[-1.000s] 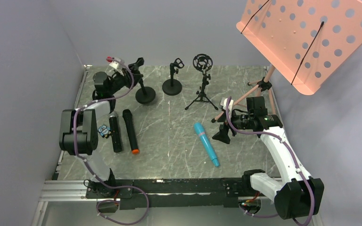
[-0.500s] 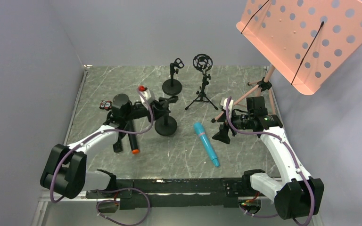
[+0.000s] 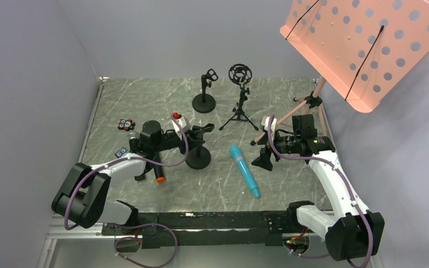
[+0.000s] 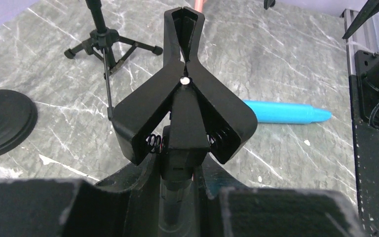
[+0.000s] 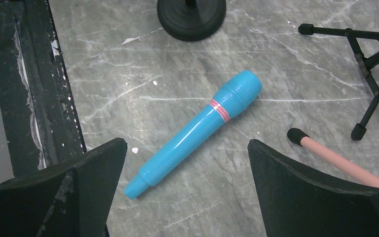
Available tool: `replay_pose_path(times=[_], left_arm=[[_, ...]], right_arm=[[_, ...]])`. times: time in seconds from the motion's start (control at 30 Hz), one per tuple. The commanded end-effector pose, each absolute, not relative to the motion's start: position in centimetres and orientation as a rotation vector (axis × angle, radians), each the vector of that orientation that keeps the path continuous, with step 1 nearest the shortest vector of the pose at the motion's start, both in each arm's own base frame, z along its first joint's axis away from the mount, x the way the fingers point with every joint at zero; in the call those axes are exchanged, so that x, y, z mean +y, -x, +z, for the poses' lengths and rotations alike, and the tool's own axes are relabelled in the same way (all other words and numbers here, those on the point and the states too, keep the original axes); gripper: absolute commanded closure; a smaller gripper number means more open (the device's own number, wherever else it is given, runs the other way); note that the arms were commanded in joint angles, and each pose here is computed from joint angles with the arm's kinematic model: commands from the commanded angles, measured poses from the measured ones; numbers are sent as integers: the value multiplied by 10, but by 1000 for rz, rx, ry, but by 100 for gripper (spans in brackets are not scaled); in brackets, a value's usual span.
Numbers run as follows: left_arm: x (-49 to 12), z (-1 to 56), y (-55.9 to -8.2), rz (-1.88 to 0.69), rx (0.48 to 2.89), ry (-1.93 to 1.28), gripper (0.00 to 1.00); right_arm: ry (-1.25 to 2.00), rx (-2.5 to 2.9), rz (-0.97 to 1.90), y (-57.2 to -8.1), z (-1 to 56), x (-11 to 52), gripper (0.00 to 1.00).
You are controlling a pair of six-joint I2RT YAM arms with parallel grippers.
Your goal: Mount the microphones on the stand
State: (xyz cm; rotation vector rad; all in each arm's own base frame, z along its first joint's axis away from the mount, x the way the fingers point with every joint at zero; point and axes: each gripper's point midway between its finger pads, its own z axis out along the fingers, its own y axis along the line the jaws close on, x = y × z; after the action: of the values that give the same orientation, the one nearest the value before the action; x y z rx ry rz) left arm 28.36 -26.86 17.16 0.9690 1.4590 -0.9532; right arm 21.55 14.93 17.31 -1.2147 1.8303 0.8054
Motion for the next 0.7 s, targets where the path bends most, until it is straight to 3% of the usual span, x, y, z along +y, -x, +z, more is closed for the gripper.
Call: replay_pose_path(times=[0.0,0.37,0.5,0.53,0.67], left_arm=[[-266,191,-286,-914,1338,-916,80],[-231,185,-281,-787,1461,-719,11],[-210,186,-274,-715,1536,-630,7],[-202,186,-273,-691,1563,-592,2],[-165,195,-270,-551,1682,-408,1]], right_arm=[[1249,1757,778,-221,186,152,0],[1254,1763,779,-221,183,152,0],[1255,1765,778,-221,182,152,0],[1256,1765,778,-221,182,152,0],[1253,1770,777,-222,180,152,0]])
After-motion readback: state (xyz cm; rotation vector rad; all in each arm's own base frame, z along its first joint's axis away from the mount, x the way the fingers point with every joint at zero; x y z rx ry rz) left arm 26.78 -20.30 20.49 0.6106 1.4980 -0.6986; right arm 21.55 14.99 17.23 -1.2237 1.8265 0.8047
